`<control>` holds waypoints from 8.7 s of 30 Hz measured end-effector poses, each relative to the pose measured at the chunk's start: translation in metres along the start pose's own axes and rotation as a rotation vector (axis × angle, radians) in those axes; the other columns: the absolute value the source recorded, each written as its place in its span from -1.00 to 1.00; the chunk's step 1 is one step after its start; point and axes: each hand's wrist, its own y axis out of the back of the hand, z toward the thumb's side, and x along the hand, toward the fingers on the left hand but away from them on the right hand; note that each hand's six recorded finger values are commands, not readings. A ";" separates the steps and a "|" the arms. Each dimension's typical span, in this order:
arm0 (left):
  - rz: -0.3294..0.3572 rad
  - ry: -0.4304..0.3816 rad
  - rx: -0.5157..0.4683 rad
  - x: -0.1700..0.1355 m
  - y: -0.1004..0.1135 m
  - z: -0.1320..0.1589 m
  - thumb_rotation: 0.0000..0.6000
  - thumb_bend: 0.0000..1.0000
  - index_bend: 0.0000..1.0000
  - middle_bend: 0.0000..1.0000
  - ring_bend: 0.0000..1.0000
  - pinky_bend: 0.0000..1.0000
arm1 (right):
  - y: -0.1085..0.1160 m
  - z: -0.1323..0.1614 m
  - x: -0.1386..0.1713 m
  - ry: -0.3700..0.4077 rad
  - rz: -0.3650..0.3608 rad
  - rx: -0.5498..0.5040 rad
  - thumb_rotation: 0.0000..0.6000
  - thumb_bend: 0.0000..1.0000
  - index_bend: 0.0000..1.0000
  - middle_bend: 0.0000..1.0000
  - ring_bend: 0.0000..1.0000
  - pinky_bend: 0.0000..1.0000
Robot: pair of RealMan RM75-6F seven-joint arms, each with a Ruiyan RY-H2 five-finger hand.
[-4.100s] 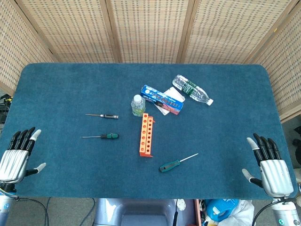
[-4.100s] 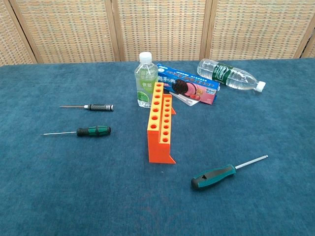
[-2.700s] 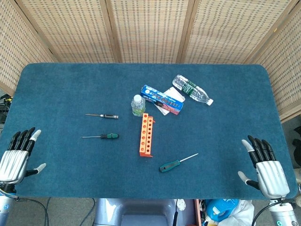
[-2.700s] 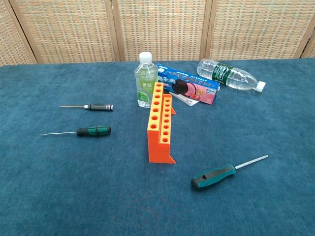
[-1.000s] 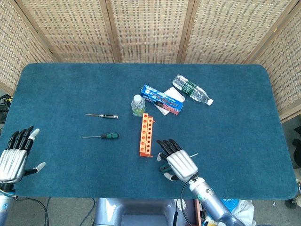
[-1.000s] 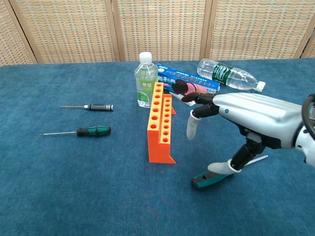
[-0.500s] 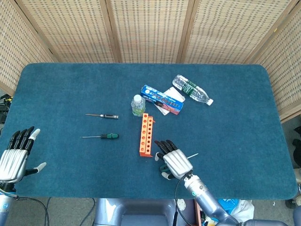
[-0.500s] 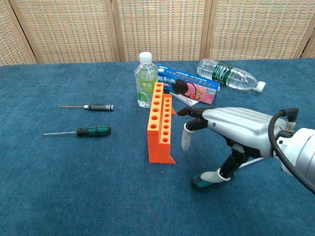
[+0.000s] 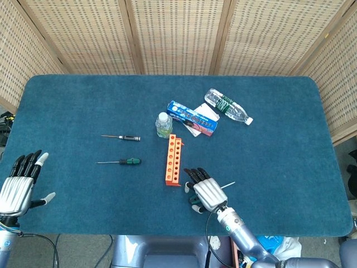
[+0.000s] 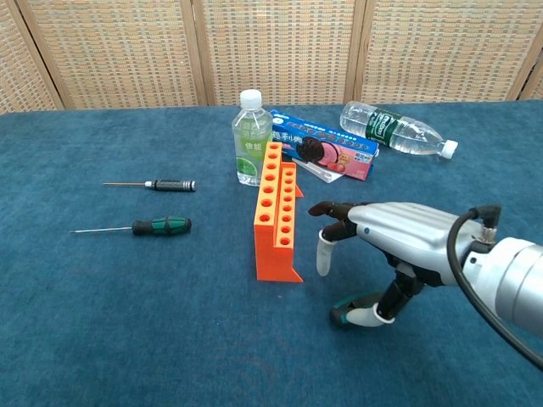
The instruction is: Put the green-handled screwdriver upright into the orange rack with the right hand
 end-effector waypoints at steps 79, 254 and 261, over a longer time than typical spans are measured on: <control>0.004 -0.020 -0.010 0.000 0.000 0.004 1.00 -1.00 -1.00 -1.00 -1.00 -1.00 | 0.051 -0.036 0.000 -0.131 -0.157 -0.128 1.00 -0.59 0.32 -0.79 -1.00 -1.00; -0.013 0.006 -0.031 0.004 -0.005 -0.007 1.00 -1.00 -1.00 -1.00 -1.00 -1.00 | 0.195 0.021 -0.051 -0.199 -0.192 -0.868 1.00 -0.59 0.39 -0.79 -1.00 -1.00; -0.011 0.005 -0.032 0.004 -0.004 -0.007 1.00 -1.00 -1.00 -1.00 -1.00 -1.00 | 0.190 0.020 -0.051 -0.204 -0.177 -0.873 1.00 -0.59 0.39 -0.79 -1.00 -1.00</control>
